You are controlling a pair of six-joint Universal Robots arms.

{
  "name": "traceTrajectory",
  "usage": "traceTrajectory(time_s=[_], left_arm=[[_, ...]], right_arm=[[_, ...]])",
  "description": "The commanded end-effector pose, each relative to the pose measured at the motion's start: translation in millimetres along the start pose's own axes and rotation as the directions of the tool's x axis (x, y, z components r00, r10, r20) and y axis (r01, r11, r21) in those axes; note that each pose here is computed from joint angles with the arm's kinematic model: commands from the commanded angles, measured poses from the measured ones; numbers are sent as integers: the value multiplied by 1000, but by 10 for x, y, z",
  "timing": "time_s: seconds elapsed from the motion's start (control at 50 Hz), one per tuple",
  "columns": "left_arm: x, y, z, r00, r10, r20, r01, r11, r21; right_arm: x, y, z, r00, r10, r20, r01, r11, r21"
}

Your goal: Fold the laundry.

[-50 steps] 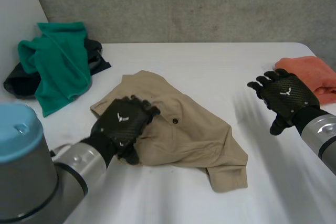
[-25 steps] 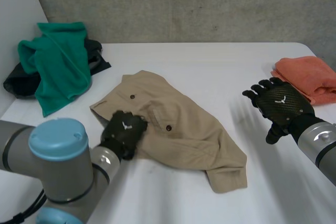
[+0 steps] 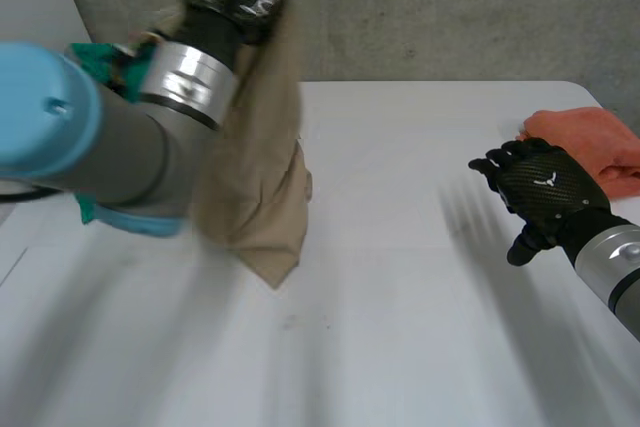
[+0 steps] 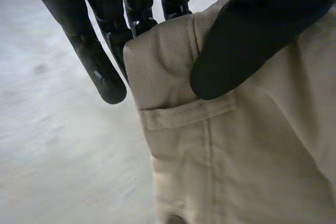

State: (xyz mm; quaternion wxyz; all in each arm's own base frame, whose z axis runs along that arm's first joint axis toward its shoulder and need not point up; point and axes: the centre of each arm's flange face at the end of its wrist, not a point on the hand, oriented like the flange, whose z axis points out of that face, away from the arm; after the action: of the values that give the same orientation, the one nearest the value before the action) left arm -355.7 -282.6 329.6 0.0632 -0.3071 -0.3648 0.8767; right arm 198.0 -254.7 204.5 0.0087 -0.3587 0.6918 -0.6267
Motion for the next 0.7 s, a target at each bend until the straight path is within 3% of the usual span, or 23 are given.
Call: traceTrajectory(time_s=[0.02,0.04,0.12,0.22,0.32,0.42,0.54,0.62,0.7], left_arm=[[913,23,-343,883,-337,-328,328,941,-82],[1087,32,-456,828,-403,-389,382,914,-135],[1402,66,-745,714,-501,-489,423,865,-270],[1475,-11,-886,678,-528,-511,417,849,-324],[1210,-179,-813,727,-512,-459,414,859,-302],[661,-223,-797,833,-477,-280,381,862,-334],[325,-224,-1033,898,-426,-110,339,829,-445],[258,13,-1441,954,-295,-45,199,744,-638],[293,180,-1751,973,-217,-75,89,655,-750]], right_arm=[[48,3,-2,999,22,-36,-22,1000,-12],[71,5,-1,998,23,-54,-24,1000,-17],[200,45,19,993,24,-113,-28,999,-33],[375,87,54,986,24,-163,-29,999,-31],[407,31,78,989,15,-147,-16,1000,-3],[402,-116,80,996,-8,-94,13,998,54],[301,-329,-134,998,-60,3,60,996,62],[144,-215,-250,993,-27,113,34,998,-57],[-49,-54,-265,979,39,202,-5,986,-165]])
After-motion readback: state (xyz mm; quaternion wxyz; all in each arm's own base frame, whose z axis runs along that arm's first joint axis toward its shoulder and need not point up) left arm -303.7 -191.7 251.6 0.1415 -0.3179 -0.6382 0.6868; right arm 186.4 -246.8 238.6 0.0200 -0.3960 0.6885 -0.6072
